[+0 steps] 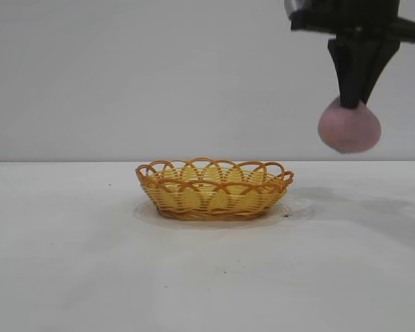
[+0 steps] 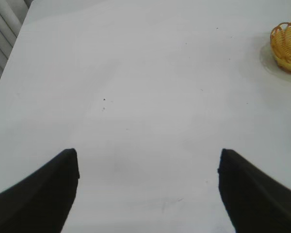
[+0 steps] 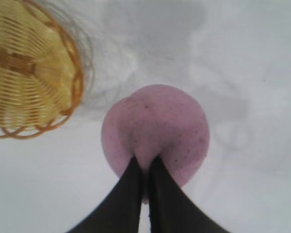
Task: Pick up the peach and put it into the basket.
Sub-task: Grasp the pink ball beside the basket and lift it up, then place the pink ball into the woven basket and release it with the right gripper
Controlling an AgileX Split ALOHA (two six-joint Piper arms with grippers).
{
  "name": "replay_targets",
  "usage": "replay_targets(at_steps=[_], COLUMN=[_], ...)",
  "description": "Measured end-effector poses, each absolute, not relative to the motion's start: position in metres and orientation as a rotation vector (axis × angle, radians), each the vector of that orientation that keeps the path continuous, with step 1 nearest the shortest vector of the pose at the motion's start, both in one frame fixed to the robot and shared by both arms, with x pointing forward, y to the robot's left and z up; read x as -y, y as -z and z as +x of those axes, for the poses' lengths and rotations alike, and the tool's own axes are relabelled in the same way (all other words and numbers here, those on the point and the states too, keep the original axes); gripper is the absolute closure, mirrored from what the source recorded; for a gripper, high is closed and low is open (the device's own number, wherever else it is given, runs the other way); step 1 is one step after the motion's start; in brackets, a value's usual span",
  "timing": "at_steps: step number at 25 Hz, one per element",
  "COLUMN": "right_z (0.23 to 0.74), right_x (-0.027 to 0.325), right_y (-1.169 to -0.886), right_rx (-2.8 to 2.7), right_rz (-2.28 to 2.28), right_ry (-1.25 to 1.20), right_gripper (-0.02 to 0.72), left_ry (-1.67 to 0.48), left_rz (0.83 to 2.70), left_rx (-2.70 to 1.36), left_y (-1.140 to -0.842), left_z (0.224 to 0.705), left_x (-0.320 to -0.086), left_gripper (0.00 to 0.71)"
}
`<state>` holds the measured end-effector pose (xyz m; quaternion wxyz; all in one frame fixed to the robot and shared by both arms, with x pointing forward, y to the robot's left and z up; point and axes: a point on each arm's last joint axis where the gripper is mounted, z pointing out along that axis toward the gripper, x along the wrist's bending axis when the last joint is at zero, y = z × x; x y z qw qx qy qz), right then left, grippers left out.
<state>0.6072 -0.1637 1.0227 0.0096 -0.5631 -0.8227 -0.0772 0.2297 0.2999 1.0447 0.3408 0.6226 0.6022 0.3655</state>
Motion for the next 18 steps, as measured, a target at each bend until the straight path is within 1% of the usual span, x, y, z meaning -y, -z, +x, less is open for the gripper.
replay_targets(at_steps=[7,14,16,18], right_z=[0.603,0.590,0.588,0.588], right_x=[0.147,0.094,0.082,0.075], right_y=[-1.029,-1.032,-1.029,-1.020], right_rx=[2.470,2.572,2.589,2.593], right_rz=[-1.726,-1.598,-1.567,-1.555], right_ry=[0.376,0.566,0.598,0.585], right_gripper=[0.703,0.703,0.703,0.703], left_ry=[-0.951,-0.951,-0.951,-0.951], left_rz=[1.620,1.620,1.620,1.620], left_rx=[-1.567,-1.567,-1.567,-1.567], left_y=[-1.045,-1.045,-1.045,-1.045], left_z=[0.230,0.230,0.230,0.230], left_x=[-0.300,-0.300,-0.300,-0.300], left_gripper=[0.154,0.154,0.154,0.154])
